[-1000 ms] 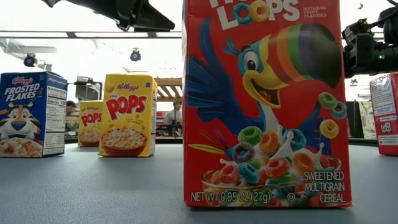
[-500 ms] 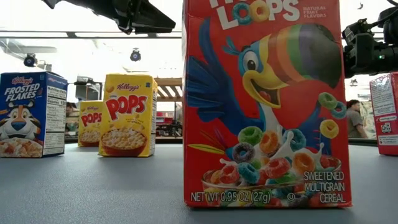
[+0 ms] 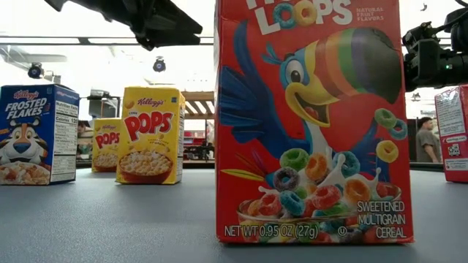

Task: Stack cereal on shelf
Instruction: Put the bottom left yellow cereal box on the shelf, then put the bottom yellow cereal box aligned with the other yellow cereal box on the shelf

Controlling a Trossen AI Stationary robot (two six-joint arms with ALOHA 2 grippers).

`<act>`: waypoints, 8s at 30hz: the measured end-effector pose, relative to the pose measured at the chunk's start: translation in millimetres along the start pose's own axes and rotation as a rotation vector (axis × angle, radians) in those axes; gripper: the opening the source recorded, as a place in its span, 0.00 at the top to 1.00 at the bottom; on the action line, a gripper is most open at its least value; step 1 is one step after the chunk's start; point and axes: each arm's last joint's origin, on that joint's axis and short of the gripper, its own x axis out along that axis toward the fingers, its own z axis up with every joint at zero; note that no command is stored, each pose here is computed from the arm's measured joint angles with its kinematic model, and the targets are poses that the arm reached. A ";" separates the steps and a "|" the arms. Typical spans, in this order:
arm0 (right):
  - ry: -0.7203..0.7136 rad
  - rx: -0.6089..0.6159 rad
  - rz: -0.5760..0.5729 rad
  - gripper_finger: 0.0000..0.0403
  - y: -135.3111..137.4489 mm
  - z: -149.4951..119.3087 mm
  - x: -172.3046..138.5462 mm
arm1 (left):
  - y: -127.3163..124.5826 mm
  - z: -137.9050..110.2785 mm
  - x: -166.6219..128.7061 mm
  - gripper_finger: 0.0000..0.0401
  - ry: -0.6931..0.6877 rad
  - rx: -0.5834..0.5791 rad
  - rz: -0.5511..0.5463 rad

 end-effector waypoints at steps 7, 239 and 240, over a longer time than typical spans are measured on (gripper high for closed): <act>0.000 0.000 0.000 0.98 0.0 0.1 0.0 | -9.1 -6.9 6.9 0.51 0.025 -0.043 -0.011; 0.000 0.000 0.000 0.98 0.0 0.1 0.0 | 230.5 98.4 -115.4 0.42 0.102 -0.059 -0.012; 0.000 0.000 0.000 0.98 0.0 0.0 0.0 | 223.6 95.5 -118.4 0.43 0.065 -0.051 -0.021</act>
